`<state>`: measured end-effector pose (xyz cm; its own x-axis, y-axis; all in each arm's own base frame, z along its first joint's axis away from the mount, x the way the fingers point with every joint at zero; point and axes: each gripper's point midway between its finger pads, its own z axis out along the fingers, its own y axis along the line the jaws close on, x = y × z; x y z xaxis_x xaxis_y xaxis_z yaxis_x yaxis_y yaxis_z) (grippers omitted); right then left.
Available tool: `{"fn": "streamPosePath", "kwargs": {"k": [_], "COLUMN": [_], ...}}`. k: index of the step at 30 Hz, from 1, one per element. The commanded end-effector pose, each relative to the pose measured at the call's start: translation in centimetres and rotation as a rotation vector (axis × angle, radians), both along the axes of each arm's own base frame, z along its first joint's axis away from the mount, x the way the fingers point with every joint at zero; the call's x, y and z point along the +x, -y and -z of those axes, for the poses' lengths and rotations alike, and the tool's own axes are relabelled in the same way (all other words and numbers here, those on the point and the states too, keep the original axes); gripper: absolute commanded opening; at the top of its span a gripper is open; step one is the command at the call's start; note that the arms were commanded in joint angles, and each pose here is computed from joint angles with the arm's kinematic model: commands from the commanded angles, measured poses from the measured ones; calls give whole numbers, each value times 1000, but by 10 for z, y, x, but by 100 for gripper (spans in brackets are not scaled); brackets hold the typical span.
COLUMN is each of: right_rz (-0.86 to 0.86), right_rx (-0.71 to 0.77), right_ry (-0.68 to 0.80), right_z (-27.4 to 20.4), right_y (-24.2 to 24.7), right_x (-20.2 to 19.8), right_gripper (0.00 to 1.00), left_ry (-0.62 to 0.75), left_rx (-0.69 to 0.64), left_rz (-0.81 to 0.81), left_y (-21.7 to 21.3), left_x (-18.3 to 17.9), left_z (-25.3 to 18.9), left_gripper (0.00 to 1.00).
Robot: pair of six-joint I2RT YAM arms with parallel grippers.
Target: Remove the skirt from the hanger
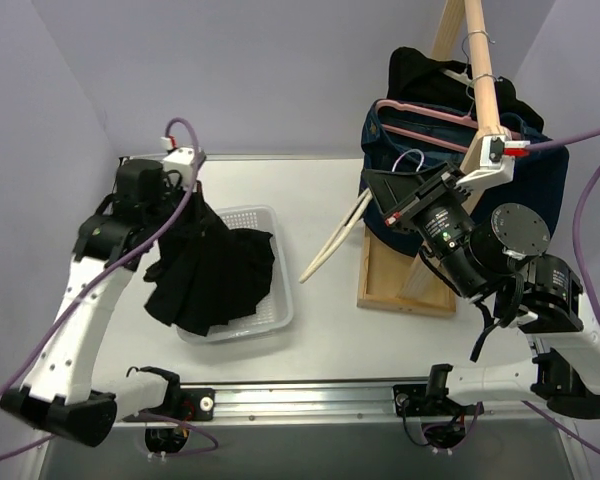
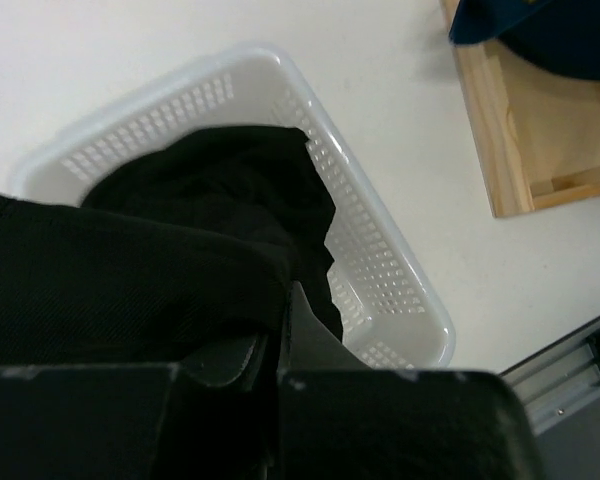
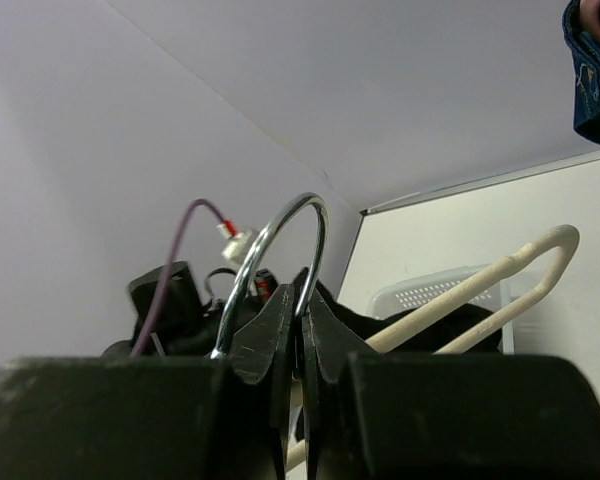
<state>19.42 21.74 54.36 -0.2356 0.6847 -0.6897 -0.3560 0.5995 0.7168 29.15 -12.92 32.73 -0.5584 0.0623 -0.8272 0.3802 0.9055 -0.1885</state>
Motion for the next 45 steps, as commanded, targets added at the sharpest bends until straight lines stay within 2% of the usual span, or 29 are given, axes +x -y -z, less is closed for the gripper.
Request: {"fn": "streamPosePath", "kwargs": {"k": [1, 5, 13, 18, 19, 21, 22, 25, 26, 30, 33, 35, 39, 42, 43, 45], "right_rz": [27, 18, -1, -7, -11, -11, -13, -9, -5, 19, 49, 68, 107, 141, 158, 177], "right_rx": [8, -14, -77, -92, -102, -131, -138, -156, -163, -202, -236, -270, -318, -368, -378, -395], "right_ry": [11, -3, -34, -58, -63, -78, -82, -95, -100, -126, -150, -171, -210, -238, -242, -252], "right_z": [-2, 9, 34, 45, 47, 56, 59, 69, 72, 84, 95, 104, 119, 133, 135, 139], "right_y": [6, -4, -27, -34, -37, -43, -45, -50, -50, -50, -45, -42, -33, -26, -21, -18], "right_x": [2, 4, 10, 12, 12, 14, 15, 18, 20, 26, 32, 37, 54, 65, 69, 73], "right_gripper": [0, 0, 0, 0, 0, 0, 0, 0, 0, 0, 0, 0, 0, 0, 0, 0], "left_ry": [-46, -138, -218, -348, -371, -320, -309, -213, -213, -127, 74, 263, 523, 498, 485, 478], "left_rx": [-89, -120, -200, -196, -173, -168, -148, -175, -173, -215, -285, -333, -447, -491, -514, -533], "left_rz": [55, 115, 280, 170, 124, 80, 46, 32, 26, -2, -32, -7, 249, 404, 522, 637], "left_y": [24, 42, 95, 80, 70, 60, 52, 45, 42, 33, 21, 16, 38, 62, 74, 83], "left_x": [15, 20, 18, 20, 16, 13, 12, 1, -4, -21, -33, -43, -81, -86, -99, -115], "left_z": [27, 66, 86, 131, 146, 139, 141, 102, 96, 48, -13, -65, -163, -185, -196, -201], "left_gripper": [2, 2, 2, 3, 14, 30, 52, 74, 76, 80, 77, 75, 78, 78, 75, 72]}}
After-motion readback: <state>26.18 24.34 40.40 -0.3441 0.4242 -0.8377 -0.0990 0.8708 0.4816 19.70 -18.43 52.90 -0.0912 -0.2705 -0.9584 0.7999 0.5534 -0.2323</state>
